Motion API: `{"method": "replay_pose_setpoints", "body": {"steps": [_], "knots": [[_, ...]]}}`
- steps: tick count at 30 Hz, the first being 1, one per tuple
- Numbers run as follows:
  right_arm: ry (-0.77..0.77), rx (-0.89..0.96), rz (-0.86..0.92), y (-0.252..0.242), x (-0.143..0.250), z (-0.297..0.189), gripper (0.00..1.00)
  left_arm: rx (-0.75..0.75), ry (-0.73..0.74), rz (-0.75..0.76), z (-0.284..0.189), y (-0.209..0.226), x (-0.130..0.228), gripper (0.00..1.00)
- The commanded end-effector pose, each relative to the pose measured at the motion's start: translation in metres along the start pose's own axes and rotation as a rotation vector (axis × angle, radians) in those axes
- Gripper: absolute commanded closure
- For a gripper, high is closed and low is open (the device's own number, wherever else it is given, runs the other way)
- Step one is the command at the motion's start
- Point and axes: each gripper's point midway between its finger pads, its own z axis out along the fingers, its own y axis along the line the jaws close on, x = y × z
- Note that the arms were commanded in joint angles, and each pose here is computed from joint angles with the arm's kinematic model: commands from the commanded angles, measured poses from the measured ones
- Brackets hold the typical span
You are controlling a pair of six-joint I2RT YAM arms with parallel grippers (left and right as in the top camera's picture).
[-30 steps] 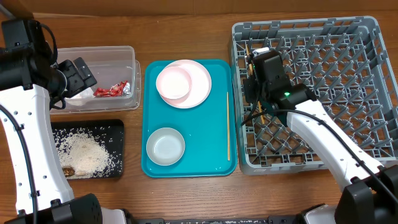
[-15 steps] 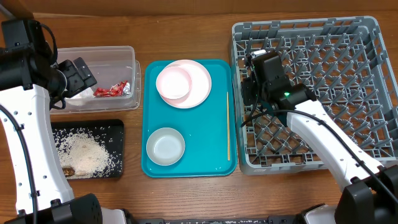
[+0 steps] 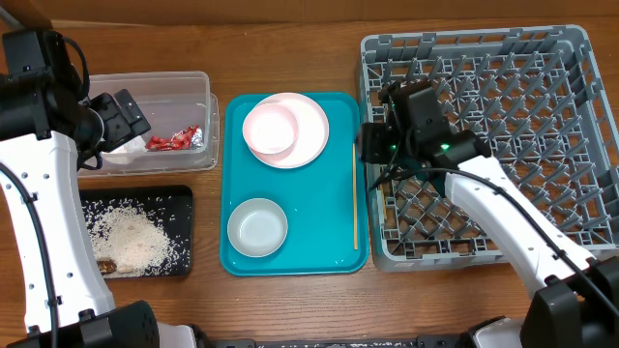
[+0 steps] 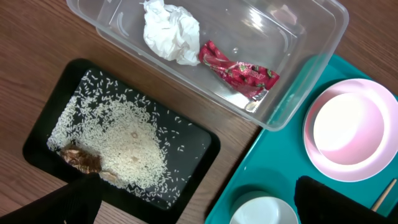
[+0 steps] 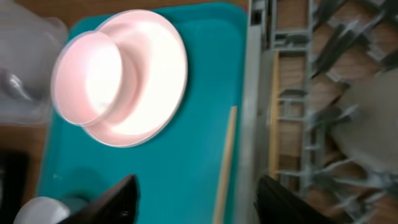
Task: Sort waste into correct bins and load items into the dishwasher
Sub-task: 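Move the right gripper back to the remaining chopstick on the tray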
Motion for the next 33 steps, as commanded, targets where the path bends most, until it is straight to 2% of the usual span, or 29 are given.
{"method": "replay_pose_setpoints", "body": {"steps": [1,2,8,12,13,15,17,19,27,33], "knots": [[0.025,-0.109,0.115,0.031,0.003,-0.008,0.10,0.004,0.006,-0.019,0.002,0.000,0.000,0.00],[0.034,-0.119,0.135,0.035,0.005,-0.008,0.00,0.004,0.006,-0.019,0.002,0.000,0.000,0.00],[0.087,-0.154,0.283,0.060,0.021,-0.007,0.00,0.004,0.006,-0.019,0.002,0.000,0.000,0.00],[0.103,-0.179,0.260,0.076,0.029,-0.007,0.00,0.004,0.006,-0.019,0.002,0.000,0.000,0.00],[0.106,-0.183,0.253,0.079,0.031,-0.007,0.18,0.004,0.006,-0.019,0.002,0.000,0.000,0.00],[0.112,-0.188,0.244,0.083,0.034,-0.007,0.41,0.004,0.006,-0.019,0.002,0.000,0.000,0.00],[0.110,-0.181,0.232,0.086,0.037,-0.006,0.54,0.004,0.006,-0.019,0.002,0.000,0.000,0.00],[0.082,-0.134,0.220,0.082,0.037,-0.004,0.61,0.004,0.006,-0.019,0.002,0.000,0.000,0.00],[-0.058,0.079,0.144,0.066,0.035,0.007,0.61,0.004,0.006,-0.019,0.002,0.000,0.000,0.00],[-0.047,0.234,0.088,0.049,0.054,0.034,0.61,0.004,0.006,-0.019,0.002,0.000,0.000,0.00]]}}
